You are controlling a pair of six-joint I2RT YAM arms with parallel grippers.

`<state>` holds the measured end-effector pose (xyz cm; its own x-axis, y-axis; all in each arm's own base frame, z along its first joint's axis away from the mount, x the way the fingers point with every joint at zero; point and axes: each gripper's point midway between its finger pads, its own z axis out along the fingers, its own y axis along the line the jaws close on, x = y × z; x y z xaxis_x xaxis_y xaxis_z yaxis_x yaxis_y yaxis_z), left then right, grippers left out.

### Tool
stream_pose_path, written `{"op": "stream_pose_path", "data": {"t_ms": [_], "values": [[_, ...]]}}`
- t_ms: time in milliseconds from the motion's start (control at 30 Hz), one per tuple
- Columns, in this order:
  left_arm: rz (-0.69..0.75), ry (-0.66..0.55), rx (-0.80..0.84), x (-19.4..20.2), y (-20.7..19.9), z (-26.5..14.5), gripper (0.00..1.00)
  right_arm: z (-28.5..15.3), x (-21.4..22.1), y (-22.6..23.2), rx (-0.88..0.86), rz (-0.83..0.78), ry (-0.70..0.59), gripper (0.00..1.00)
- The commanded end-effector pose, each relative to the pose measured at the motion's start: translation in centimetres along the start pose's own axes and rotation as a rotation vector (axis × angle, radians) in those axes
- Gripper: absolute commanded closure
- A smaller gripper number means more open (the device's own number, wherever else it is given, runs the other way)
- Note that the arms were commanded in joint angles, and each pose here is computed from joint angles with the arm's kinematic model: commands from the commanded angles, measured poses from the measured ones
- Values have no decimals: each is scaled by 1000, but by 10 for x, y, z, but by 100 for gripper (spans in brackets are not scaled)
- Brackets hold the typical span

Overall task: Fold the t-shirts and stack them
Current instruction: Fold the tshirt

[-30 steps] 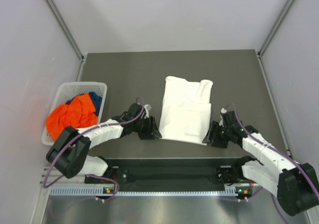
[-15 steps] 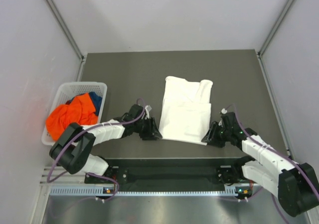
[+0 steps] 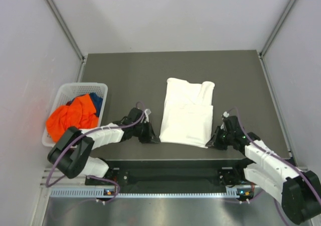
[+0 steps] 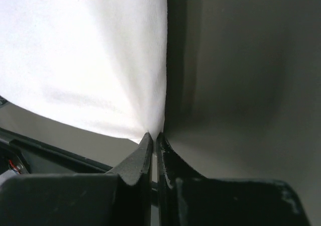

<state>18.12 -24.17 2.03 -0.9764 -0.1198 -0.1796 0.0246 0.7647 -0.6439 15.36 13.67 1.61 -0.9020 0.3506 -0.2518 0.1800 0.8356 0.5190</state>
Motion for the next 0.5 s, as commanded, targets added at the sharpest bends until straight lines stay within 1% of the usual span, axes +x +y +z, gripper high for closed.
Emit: {"op": "stream_pose_path", "data": {"t_ms": [0,67,200,267,300,400,467], "values": [[-10,-5,28,9,-6,-16,100,-16,11,-5,37,-30,25,100],[-24,-18,52,11,-13,-26,100,-24,8,-1,20,-40,-3,100],[-27,-39,91,14,-24,-43,100,-34,11,2,4,-41,-8,100],[-26,-45,81,16,-22,-46,100,-36,11,2,-3,-45,-16,100],[-12,-54,90,15,-24,-48,98,-37,12,2,-2,-44,-15,100],[25,-67,169,14,-35,-48,70,-36,12,2,-2,-44,-11,100],[40,-84,217,11,-42,-46,64,-34,13,1,-3,-44,-10,100]]}}
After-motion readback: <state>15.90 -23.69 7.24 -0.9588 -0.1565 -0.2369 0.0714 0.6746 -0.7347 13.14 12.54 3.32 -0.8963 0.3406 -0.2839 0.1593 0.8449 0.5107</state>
